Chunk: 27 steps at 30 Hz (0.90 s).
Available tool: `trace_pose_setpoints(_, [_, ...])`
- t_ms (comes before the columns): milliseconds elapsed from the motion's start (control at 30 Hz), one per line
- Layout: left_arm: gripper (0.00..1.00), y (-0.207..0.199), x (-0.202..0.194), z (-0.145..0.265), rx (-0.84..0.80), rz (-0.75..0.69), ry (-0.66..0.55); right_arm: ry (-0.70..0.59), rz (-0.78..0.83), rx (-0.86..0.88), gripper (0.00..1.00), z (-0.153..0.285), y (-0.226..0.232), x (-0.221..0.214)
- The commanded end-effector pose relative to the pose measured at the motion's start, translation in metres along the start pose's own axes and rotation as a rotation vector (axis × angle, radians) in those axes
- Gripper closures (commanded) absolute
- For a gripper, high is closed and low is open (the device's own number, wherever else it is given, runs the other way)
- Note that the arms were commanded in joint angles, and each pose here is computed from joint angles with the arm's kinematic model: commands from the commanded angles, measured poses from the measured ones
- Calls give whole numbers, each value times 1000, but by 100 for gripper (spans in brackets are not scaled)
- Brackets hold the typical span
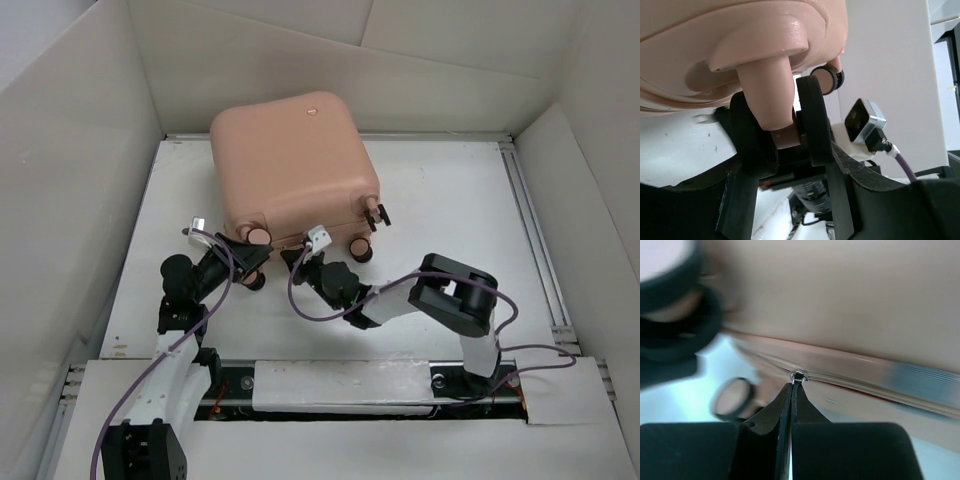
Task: Pack the luggage
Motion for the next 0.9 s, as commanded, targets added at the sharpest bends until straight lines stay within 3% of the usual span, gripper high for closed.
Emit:
trace_pose_setpoints(0, [100, -52, -4, 9, -271, -245, 56, -102, -142, 441, 100, 11, 102, 28])
trace_pose_setpoints(100, [100, -64, -5, 13, -297, -223, 81, -113, -184, 489, 100, 4, 117, 23])
trace_pose_setpoints(433, [100, -110, -16, 38, -413, -228, 94, -259, -587, 635, 100, -18, 165, 20])
trace_pose_setpoints(567, [100, -120, -16, 42, -399, -242, 92, -310, -626, 589, 100, -8, 152, 34])
trace_pose_setpoints(767, [100, -126, -16, 44, -412, -244, 70, -269, -573, 469, 100, 46, 105, 41])
trace_pose_setpoints(800, [97, -124, -14, 43, -406, -249, 70, -272, -564, 420, 100, 52, 91, 41])
trace_pose_setpoints(833, [88, -126, -12, 41, -404, -260, 68, -211, -537, 376, 100, 68, 72, 24])
trace_pose_setpoints(867, [76, -124, -11, 39, -398, -262, 67, -224, -540, 371, 97, 77, 63, 34])
Point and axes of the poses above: each gripper's point midway between its finger pads, its own z axis back along the fingers, its own y axis along the line the jaws close on, x = y × z, the point moved 7 cm from there along z, back along the fingers, and after that the axes turned 6 degrees about z, right-handed, at the moved point
